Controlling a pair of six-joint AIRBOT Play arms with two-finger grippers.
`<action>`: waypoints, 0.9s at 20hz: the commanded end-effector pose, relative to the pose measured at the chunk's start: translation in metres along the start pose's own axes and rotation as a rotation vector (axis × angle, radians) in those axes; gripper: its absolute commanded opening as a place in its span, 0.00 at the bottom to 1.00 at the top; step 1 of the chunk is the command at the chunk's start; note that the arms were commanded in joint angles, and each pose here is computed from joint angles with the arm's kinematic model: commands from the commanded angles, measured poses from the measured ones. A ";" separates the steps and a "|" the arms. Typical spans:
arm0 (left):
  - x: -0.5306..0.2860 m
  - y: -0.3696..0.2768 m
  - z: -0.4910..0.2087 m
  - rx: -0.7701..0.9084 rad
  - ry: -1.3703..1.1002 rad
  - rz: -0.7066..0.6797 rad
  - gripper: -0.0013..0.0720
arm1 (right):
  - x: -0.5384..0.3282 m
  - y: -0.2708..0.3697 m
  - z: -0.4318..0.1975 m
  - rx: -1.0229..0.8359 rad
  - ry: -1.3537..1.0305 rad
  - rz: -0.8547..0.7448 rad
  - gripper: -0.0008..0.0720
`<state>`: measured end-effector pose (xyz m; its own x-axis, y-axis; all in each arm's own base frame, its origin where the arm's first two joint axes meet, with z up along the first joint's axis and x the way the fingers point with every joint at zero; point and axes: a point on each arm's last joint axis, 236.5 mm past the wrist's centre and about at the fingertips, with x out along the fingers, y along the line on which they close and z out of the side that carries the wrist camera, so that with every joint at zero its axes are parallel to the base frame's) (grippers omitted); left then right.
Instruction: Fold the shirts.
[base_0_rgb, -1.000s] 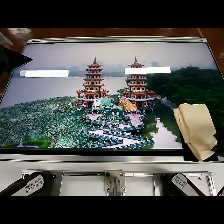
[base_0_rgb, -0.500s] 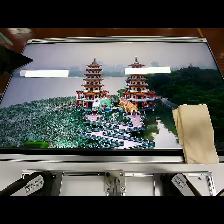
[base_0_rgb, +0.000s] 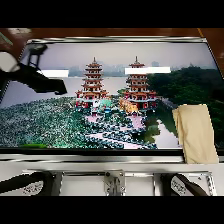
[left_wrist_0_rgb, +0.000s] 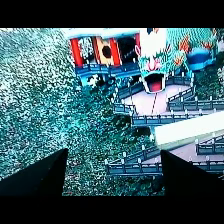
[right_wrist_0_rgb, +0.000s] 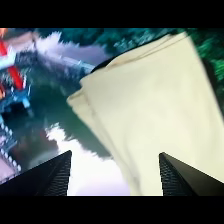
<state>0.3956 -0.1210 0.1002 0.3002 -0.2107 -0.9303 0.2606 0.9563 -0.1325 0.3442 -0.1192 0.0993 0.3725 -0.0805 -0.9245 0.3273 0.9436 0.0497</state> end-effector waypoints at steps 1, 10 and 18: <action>0.043 -0.017 -0.016 0.016 0.125 0.065 0.92 | 0.032 0.053 -0.047 -0.125 0.275 0.062 0.93; 0.047 -0.019 -0.017 0.016 0.123 0.055 0.92 | 0.037 0.073 -0.052 -0.157 0.293 0.079 0.93; 0.047 -0.019 -0.017 0.020 0.124 0.056 0.92 | 0.037 0.073 -0.052 -0.157 0.293 0.079 0.93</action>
